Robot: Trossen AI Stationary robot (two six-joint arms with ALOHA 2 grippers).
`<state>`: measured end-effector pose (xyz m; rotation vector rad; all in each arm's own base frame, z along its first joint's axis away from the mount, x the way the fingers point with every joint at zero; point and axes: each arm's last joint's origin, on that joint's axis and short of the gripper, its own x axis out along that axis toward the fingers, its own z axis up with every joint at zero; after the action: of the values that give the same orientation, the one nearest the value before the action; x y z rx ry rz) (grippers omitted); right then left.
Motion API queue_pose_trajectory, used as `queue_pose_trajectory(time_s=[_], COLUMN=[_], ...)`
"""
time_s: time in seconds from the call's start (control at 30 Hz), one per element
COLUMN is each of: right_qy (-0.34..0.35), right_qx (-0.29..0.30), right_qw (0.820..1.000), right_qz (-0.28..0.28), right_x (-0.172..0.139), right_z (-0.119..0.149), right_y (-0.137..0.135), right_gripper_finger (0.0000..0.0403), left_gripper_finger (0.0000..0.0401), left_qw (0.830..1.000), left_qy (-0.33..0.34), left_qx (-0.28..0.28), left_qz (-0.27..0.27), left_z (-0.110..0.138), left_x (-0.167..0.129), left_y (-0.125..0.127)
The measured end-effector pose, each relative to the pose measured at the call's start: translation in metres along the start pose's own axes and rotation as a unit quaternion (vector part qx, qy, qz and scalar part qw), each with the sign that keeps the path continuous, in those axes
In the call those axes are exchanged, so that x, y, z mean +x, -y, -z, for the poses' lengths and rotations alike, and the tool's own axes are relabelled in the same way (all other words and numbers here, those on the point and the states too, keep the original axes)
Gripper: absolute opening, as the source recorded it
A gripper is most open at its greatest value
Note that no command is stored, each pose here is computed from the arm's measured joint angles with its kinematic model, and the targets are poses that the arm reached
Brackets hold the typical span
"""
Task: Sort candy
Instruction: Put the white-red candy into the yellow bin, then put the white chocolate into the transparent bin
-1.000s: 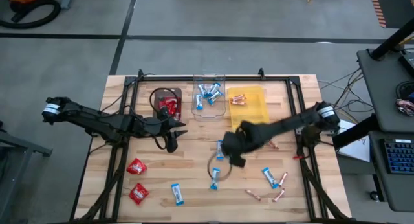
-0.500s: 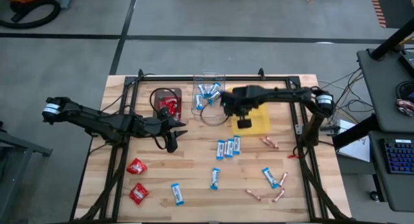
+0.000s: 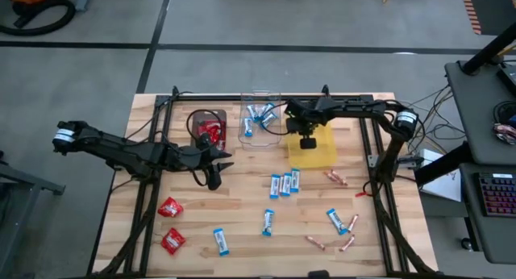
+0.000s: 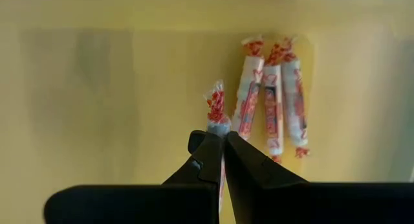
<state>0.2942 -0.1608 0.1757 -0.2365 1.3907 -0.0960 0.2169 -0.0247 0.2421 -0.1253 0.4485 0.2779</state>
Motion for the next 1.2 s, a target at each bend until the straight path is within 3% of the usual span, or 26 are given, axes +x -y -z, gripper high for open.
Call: queue_pose_trajectory(time_s=[0.17, 0.53, 0.7, 0.9, 1.03, 1.2], right_qy=[0.013, 0.024, 0.030, 0.055, 0.095, 0.137], right_qx=[0.019, 0.059, 0.102, 0.170, 0.226, 0.290], right_qw=[1.000, 0.998, 0.994, 0.984, 0.969, 0.946], right_qz=[0.008, 0.016, 0.021, 0.023, 0.017, -0.042], right_x=[0.001, 0.000, -0.011, -0.048, -0.076, -0.102], right_z=[-0.002, -0.004, -0.008, -0.015, -0.020, -0.027], right_y=[0.002, 0.004, 0.007, 0.003, -0.011, -0.045], right_gripper_finger=[0.0024, 0.0126, 0.0130, 0.0130, 0.0130, 0.0124], left_gripper_finger=[0.0123, 0.0123, 0.0123, 0.0123, 0.0123, 0.0123], left_qw=[1.000, 1.000, 1.000, 0.997, 0.993, 0.988], left_qy=[0.004, 0.005, -0.002, -0.057, -0.103, -0.140], left_qx=[-0.001, -0.004, -0.018, -0.042, -0.062, -0.069], left_qz=[0.001, 0.001, -0.001, -0.007, -0.017, -0.009], left_z=[-0.001, -0.001, 0.001, 0.014, 0.027, 0.039], left_x=[0.000, 0.000, 0.002, 0.010, 0.015, 0.021], left_y=[0.000, 0.000, 0.001, 0.003, 0.008, 0.018])
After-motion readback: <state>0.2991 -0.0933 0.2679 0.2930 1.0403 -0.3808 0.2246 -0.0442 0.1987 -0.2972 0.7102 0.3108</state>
